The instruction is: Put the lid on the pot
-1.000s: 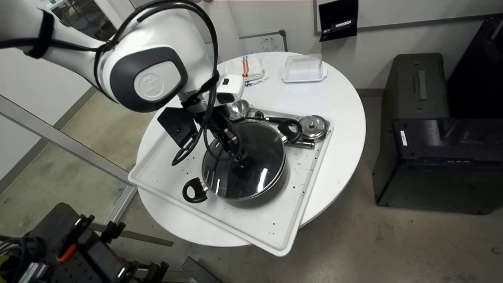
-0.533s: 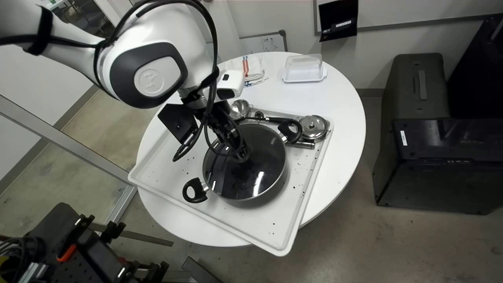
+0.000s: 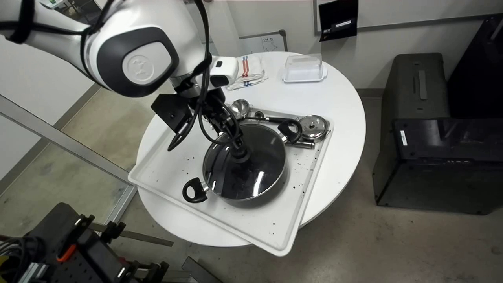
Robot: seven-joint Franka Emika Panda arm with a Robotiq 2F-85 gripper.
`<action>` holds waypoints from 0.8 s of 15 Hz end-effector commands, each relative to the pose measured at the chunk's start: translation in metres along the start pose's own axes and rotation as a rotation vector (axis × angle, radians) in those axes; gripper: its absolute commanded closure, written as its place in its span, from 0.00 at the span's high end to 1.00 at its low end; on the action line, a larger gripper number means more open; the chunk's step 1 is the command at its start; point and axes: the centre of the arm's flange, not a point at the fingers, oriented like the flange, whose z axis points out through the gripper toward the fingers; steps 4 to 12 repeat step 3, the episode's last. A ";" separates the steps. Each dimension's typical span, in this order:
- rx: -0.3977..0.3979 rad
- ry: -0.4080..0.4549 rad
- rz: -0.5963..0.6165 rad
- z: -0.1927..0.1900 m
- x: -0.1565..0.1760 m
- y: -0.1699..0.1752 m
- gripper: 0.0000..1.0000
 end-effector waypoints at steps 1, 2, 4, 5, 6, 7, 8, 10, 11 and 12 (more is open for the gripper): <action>0.030 0.021 -0.040 -0.025 -0.017 -0.003 1.00; 0.035 0.024 -0.048 -0.031 -0.020 -0.005 1.00; 0.037 0.025 -0.051 -0.036 -0.022 -0.008 1.00; 0.037 0.025 -0.051 -0.036 -0.022 -0.008 1.00; 0.037 0.025 -0.051 -0.036 -0.022 -0.008 1.00; 0.037 0.025 -0.051 -0.036 -0.022 -0.008 1.00; 0.037 0.025 -0.051 -0.036 -0.022 -0.008 1.00; 0.037 0.025 -0.051 -0.036 -0.022 -0.008 1.00; 0.037 0.025 -0.051 -0.036 -0.022 -0.008 1.00; 0.037 0.025 -0.051 -0.036 -0.022 -0.008 1.00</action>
